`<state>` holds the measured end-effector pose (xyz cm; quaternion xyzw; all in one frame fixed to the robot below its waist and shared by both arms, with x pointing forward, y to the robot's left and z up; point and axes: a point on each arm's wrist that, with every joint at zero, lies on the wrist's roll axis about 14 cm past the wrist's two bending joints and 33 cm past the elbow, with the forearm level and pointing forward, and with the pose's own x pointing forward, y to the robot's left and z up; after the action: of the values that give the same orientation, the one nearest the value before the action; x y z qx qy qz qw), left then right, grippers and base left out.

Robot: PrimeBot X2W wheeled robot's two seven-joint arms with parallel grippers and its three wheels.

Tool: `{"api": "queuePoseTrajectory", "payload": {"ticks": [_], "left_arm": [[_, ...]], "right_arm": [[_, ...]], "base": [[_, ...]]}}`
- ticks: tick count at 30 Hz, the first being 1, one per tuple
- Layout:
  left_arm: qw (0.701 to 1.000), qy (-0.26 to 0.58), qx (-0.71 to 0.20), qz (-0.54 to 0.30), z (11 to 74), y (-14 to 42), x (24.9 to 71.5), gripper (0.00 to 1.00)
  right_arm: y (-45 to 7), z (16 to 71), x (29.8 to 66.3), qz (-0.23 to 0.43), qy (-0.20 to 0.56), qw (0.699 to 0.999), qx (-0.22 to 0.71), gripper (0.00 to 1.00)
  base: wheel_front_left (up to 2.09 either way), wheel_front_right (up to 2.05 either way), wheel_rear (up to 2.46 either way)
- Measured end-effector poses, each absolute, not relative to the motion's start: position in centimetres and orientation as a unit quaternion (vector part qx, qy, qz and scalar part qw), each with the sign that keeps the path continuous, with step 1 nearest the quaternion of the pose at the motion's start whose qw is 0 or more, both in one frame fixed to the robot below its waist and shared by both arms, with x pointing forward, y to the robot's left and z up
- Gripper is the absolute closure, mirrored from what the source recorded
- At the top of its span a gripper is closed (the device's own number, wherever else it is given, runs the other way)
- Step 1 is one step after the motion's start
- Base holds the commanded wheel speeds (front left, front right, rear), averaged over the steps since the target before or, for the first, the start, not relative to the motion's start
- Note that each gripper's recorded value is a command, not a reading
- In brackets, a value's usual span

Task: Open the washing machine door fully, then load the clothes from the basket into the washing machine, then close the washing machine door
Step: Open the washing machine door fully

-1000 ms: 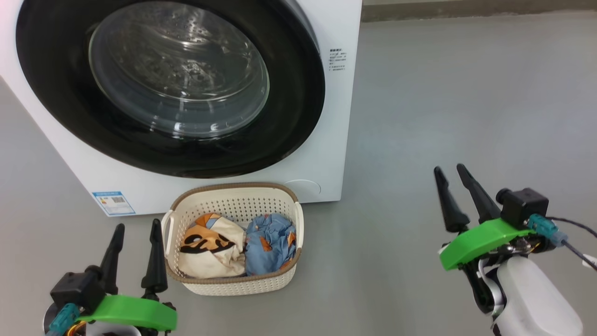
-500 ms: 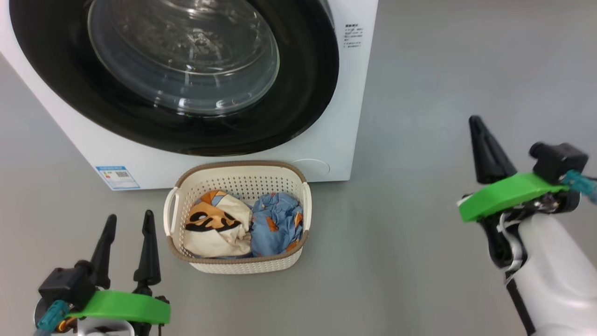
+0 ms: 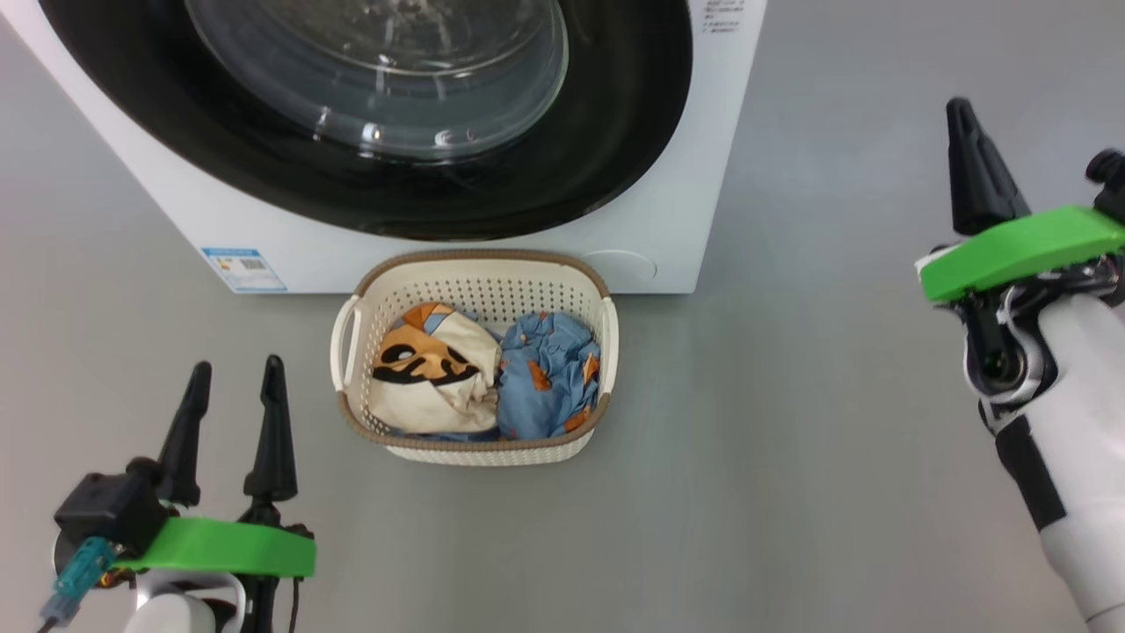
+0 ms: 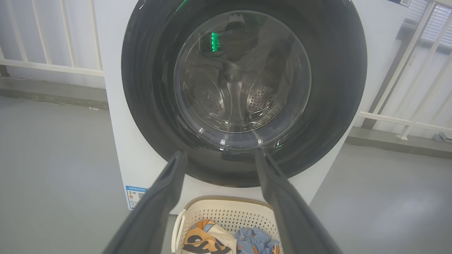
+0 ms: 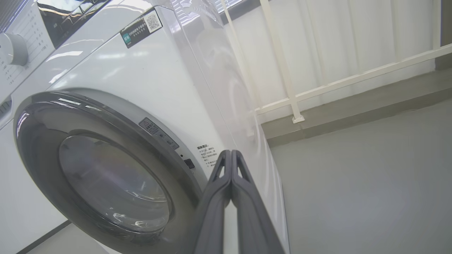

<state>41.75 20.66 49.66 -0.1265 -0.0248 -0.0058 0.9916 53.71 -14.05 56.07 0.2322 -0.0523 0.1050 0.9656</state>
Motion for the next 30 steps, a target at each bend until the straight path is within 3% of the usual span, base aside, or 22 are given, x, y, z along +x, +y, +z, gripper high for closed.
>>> {"api": "queuePoseTrajectory", "payload": {"ticks": [9,17,30], "left_arm": [[0.992,-0.022,-0.121,0.005,49.1,21.6,42.9,0.0],[0.992,-0.01,-0.122,0.014,48.0,22.5,43.9,0.0],[0.992,0.007,-0.127,0.025,46.3,23.4,45.1,0.0]], "right_arm": [[-12.1,55.9,57.7,0.127,-0.008,0.938,0.324,1.0],[-10.7,56.7,61.8,0.146,0.026,0.881,0.45,1.0],[-6.5,57.6,66.0,0.222,0.099,0.799,0.551,1.0]], "base": [[0.0,0.0,0.0],[0.0,0.0,0.0],[0.0,0.0,0.0]]}}
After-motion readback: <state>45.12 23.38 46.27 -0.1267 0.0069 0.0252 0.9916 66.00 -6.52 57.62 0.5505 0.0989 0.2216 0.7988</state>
